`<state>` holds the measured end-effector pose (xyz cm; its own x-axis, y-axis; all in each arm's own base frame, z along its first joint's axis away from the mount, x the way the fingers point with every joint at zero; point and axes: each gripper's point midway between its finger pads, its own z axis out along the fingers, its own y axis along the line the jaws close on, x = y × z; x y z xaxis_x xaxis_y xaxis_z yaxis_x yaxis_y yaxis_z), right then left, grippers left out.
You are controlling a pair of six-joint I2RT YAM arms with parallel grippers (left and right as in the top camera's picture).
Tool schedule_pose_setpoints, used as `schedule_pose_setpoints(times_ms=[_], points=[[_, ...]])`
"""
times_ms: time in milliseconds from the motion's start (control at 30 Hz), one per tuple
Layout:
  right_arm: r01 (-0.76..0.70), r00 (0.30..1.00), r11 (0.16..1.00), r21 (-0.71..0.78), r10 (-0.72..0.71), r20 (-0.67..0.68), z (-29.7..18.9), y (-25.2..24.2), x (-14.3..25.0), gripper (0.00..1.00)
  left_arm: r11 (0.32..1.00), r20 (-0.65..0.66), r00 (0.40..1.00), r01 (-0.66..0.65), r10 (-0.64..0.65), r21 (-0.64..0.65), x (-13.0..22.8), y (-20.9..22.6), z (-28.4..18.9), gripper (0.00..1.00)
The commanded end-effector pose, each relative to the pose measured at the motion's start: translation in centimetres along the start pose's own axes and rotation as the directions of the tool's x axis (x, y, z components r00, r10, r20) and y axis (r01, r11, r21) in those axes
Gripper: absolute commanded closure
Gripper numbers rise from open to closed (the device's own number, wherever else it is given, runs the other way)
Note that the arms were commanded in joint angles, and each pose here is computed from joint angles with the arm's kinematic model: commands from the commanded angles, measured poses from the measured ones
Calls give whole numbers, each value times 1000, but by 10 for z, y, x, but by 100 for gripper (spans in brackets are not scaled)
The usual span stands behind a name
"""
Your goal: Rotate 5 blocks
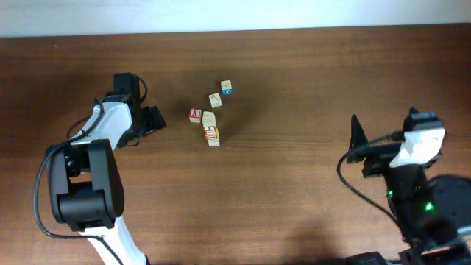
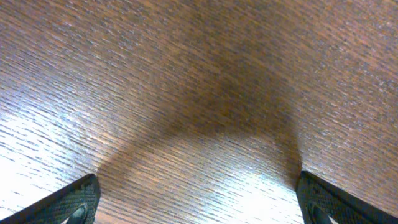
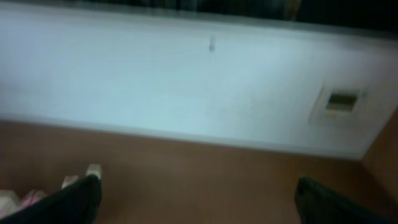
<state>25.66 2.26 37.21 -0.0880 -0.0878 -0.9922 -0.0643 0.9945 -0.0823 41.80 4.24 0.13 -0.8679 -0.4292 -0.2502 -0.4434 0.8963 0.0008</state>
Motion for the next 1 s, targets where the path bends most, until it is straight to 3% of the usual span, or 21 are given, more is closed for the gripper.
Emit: schedule_pose_setpoints(times_ms=[0,233,533,967], points=[[19,999,1000,5,-19,48,1,-1,41,2,1000,-25,1000,-1,0,-15,7,3,8,1],[20,989,1000,-4,-19,148,-3,7,143,2,1000,-25,1000,-1,0,-15,7,3,8,1],[18,999,997,-70,-16,31,8,22,213,2,1000,-25,1000,-1,0,-15,7,3,8,1],[12,1000,998,-62,-10,28,8,21,214,2,1000,-25,1000,-1,0,-15,7,3,8,1]])
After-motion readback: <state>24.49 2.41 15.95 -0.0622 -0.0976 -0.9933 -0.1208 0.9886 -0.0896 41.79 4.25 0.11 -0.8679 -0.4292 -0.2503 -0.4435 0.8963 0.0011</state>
